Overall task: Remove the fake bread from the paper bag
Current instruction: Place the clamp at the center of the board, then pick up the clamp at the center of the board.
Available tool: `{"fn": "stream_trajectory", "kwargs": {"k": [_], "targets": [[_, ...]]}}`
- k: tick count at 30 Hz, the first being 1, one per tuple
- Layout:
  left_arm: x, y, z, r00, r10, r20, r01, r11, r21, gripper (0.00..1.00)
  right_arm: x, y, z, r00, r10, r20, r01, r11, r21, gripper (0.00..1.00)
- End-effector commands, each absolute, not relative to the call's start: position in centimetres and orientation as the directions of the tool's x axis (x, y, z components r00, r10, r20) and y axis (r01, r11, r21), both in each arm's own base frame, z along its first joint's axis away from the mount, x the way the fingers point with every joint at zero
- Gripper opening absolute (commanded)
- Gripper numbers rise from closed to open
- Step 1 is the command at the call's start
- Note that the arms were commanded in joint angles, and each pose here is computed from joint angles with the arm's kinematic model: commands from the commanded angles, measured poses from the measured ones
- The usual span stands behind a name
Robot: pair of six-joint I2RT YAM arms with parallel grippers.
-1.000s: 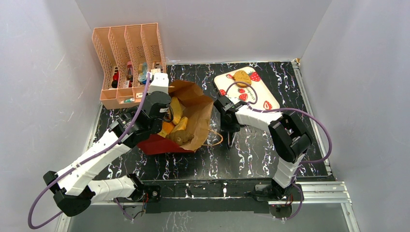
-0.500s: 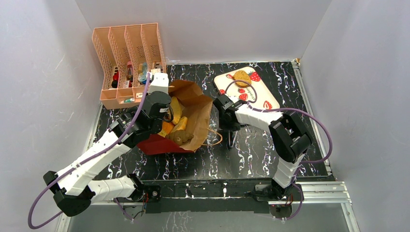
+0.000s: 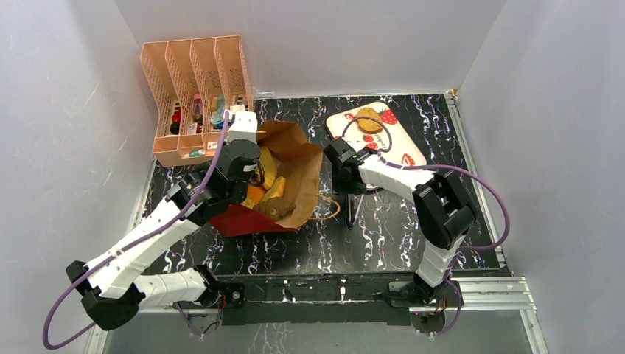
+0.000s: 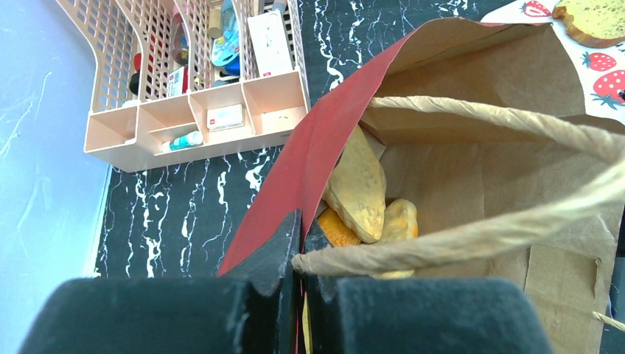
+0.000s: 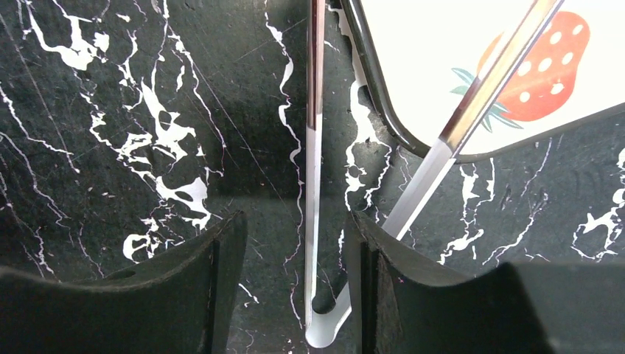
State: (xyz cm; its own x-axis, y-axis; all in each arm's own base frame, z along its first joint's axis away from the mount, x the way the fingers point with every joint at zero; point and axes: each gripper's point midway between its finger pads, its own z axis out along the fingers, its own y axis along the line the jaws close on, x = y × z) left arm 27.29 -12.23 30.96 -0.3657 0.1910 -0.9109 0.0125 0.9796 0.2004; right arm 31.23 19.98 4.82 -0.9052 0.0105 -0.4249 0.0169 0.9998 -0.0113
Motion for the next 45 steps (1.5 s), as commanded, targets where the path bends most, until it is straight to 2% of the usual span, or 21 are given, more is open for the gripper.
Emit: {"fn": "stream_trajectory", "kwargs": {"k": [1,6,12,16,21,23,26,29,31,32,34,42,45], "targets": [[27.3,-11.7,33.9,-0.295,0.121,-0.948,-0.020,0.991,0.133,0.00,33.2,20.4,9.8,-0.842,0.050,-0.538,0.038,0.999,0.034,0.49],[27.3,-11.9,33.5,-0.299,0.114,-0.948,-0.013,0.992,0.123,0.00,33.8,20.2,12.3,-0.801,0.079,-0.593,0.055,0.997,0.058,0.53],[27.1,-11.9,33.1,-0.329,0.121,-0.937,-0.010,0.991,0.132,0.00,34.2,18.6,15.4,-0.715,0.137,-0.685,0.116,0.990,0.077,0.68],[26.7,-11.3,33.2,-0.325,0.112,-0.939,-0.023,0.992,0.126,0.00,34.6,18.2,18.0,-0.619,0.218,-0.755,0.143,0.976,0.165,0.70],[26.3,-10.8,33.0,-0.330,0.113,-0.937,-0.033,0.991,0.131,0.00,34.5,16.0,18.7,-0.527,0.316,-0.789,0.271,0.942,0.196,0.93],[26.3,-10.7,33.0,-0.330,0.115,-0.937,-0.033,0.991,0.133,0.00,34.7,15.3,18.5,-0.509,0.339,-0.792,0.315,0.929,0.195,0.98],[26.2,-10.7,32.8,-0.334,0.118,-0.935,-0.031,0.990,0.136,0.00,34.9,15.0,18.3,-0.507,0.366,-0.780,0.353,0.914,0.199,0.96],[26.2,-10.7,32.6,-0.338,0.124,-0.933,-0.028,0.989,0.142,0.00,35.2,15.0,18.0,-0.527,0.399,-0.751,0.358,0.905,0.229,0.87],[26.2,-10.7,32.5,-0.339,0.128,-0.932,-0.027,0.989,0.146,0.00,35.3,15.0,17.7,-0.537,0.427,-0.728,0.350,0.897,0.269,0.85],[26.2,-10.7,32.4,-0.339,0.131,-0.932,-0.026,0.989,0.148,0.00,35.5,15.0,17.6,-0.537,0.446,-0.716,0.346,0.891,0.295,0.85],[26.2,-10.6,32.4,-0.340,0.134,-0.931,-0.026,0.988,0.152,0.00,35.4,14.9,17.6,-0.550,0.447,-0.706,0.309,0.894,0.325,0.97],[26.2,-10.6,32.3,-0.323,0.126,-0.938,-0.023,0.990,0.141,0.00,34.6,15.1,16.6,-0.605,0.366,-0.707,0.236,0.931,0.279,0.98],[26.6,-11.1,32.0,-0.328,0.136,-0.935,-0.015,0.989,0.149,0.00,33.9,15.2,15.6,-0.636,0.327,-0.700,0.213,0.945,0.248,0.95]]}}
